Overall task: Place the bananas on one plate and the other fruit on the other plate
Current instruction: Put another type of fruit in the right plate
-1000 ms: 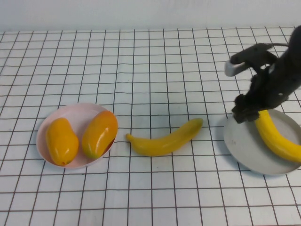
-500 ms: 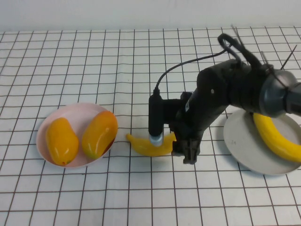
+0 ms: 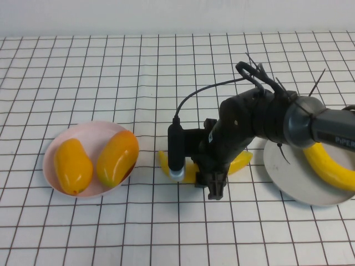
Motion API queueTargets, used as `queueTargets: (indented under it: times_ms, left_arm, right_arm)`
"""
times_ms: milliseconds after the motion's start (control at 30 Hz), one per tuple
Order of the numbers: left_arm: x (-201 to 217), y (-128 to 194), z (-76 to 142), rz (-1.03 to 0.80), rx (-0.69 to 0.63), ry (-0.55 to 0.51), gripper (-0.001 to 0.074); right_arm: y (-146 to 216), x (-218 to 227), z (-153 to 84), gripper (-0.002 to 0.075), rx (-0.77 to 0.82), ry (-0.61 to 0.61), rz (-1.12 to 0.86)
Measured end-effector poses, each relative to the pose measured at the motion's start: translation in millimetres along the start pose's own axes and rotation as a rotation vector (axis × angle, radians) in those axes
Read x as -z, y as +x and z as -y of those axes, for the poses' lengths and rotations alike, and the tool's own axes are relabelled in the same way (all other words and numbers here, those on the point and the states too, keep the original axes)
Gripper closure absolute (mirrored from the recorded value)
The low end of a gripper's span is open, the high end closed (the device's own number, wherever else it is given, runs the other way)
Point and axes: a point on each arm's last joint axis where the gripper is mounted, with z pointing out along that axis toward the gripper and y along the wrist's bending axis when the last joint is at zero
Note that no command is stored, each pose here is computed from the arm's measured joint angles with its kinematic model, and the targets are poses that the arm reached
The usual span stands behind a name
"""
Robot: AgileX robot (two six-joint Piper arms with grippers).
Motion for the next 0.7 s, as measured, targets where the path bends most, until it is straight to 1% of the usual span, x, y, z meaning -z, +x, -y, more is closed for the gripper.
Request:
queueTargets:
  times_ms: [67, 133, 200, 300, 400, 533, 700]
  left_arm:
    - [0.0, 0.0, 0.0, 0.000, 0.000, 0.000, 0.0738]
    - [0.0, 0.0, 0.0, 0.000, 0.000, 0.000, 0.0738]
    - [0.0, 0.0, 0.0, 0.000, 0.000, 0.000, 0.0738]
    - [0.0, 0.0, 0.0, 0.000, 0.000, 0.000, 0.0738]
    - [0.0, 0.0, 0.0, 0.000, 0.000, 0.000, 0.0738]
    - [0.0, 0.0, 0.0, 0.000, 0.000, 0.000, 0.0738]
    - [0.0, 0.0, 0.0, 0.000, 0.000, 0.000, 0.0738]
  right_arm:
    - [0.0, 0.0, 0.0, 0.0395, -0.004, 0.000, 0.000]
    - [-0.4, 1.7, 0.2, 0.0398, -0.053, -0.005, -0.003]
    - [-3.0, 10.3, 2.5, 0.0398, -0.138, -0.007, -0.003]
    - [-5.8, 33.9, 5.7, 0.0398, -0.296, 0.001, 0.008]
    - [3.1, 61.5, 6.4, 0.0398, -0.434, -0.018, -0.015]
    - [36.9, 80.9, 4.0, 0.0398, -0.628, -0.020, -0.058]
    - [90.8, 101.6, -3.3, 0.0398, -0.924, 0.045, -0.070]
